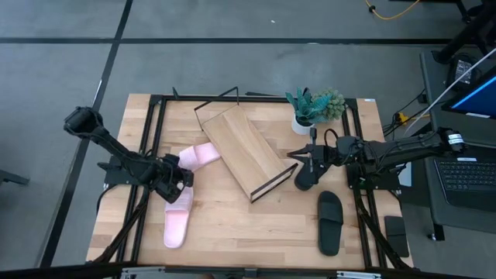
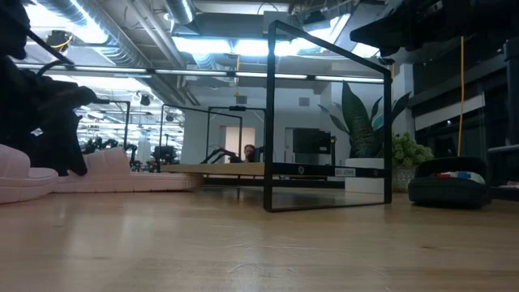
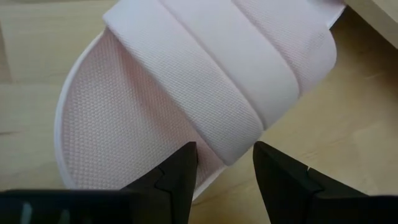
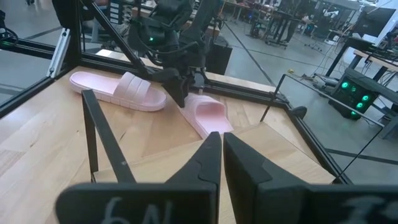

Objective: Pick and place slides into the shelf
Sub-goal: Put the top pink slide on the shelf

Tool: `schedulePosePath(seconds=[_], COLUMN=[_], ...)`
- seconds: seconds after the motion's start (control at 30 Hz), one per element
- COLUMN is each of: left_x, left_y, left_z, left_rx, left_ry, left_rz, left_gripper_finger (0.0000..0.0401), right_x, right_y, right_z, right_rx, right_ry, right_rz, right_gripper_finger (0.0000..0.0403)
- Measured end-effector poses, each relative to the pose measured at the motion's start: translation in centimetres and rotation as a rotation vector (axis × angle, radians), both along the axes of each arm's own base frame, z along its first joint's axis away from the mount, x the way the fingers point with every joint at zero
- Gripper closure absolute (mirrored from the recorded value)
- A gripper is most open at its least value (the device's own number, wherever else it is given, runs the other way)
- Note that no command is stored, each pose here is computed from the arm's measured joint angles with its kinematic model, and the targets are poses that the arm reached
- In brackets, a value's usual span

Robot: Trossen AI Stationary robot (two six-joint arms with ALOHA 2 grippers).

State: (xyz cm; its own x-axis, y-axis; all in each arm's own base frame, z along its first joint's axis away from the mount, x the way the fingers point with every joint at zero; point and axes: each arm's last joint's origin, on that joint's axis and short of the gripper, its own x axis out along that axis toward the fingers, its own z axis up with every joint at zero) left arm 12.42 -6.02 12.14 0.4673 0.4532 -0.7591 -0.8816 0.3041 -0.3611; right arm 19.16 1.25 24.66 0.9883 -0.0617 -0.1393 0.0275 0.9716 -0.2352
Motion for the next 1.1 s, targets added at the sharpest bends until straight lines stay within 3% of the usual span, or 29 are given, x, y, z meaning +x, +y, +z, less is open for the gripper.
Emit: schedulePosePath(seconds=[0.23,0.43,0.77,1.1], left_x=[-0.1,-0.3,-1.0,-1.2], left_y=[-0.1,0.0,0.6,0.6], left_z=[0.1,-0.4,-2.4,-2.6], left_rx=[0.076,0.078,0.101,0.124], left_ry=[-0.049,-0.059,-0.202,-0.215], left_rz=[-0.012,-0.010,0.001,-0.019], left_gripper_finger=[0.0250,0.0250,0.0250,0.0250], right_x=[0.0,0.0,0.0,0.0], right_y=[0.0,0.0,0.0,0.0], right_z=[0.0,0.0,0.0,0.0], right_rx=[0.000,0.000,0.000,0.000], right_ry=[0.000,0.000,0.000,0.000], right_rz=[0.000,0.000,0.001,0.000], right_gripper_finger=[0.0382,0.0382,0.0382,0.0382])
